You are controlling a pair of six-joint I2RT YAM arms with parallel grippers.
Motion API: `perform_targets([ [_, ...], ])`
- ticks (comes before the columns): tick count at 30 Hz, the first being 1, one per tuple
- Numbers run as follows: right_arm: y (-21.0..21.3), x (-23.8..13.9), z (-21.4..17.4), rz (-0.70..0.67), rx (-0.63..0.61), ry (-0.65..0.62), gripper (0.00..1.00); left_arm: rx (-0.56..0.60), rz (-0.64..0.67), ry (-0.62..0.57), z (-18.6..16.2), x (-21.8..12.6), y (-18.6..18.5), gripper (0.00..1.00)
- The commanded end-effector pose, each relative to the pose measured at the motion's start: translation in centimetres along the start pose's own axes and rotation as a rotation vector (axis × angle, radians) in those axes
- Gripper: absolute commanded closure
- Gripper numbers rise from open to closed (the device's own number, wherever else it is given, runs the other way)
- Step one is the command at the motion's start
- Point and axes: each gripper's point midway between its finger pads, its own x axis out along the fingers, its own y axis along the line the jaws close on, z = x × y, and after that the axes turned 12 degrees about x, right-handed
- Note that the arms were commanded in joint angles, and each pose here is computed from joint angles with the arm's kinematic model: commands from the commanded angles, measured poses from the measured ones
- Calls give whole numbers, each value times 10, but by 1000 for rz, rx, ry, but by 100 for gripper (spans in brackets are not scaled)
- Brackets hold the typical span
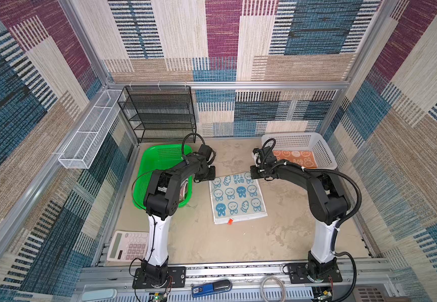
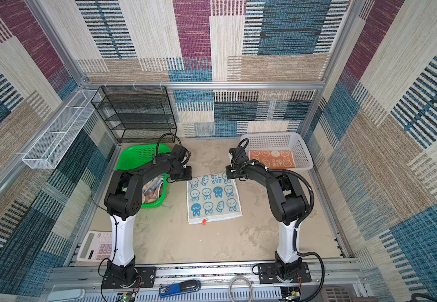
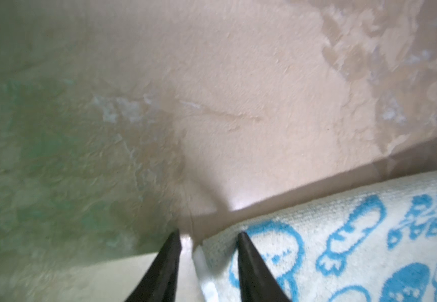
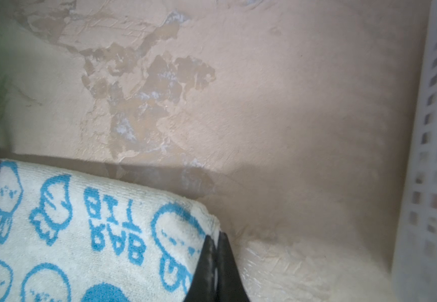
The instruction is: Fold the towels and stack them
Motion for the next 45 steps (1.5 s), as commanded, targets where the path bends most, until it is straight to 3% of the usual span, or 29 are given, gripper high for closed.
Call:
perform_targets([
  [1, 2, 0, 3, 10, -8, -16, 100, 21, -5, 53, -16, 7, 1, 71],
  [13, 4, -5, 9, 8, 8, -32, 100, 52, 59, 72, -22, 2, 12, 100],
  [21, 10, -29, 18, 36, 36, -73, 100, 99, 88, -42, 8, -40, 10, 100],
  [28, 13, -49, 4, 77, 74, -68, 100, 113, 70, -141, 7, -75, -4, 100],
  [38, 3, -80, -37, 99, 111, -62, 100, 130, 29, -183, -35, -104, -33, 100],
  [45, -12, -82, -89, 112, 175, -13, 99, 104, -41, -133, -87, -91, -60, 100],
])
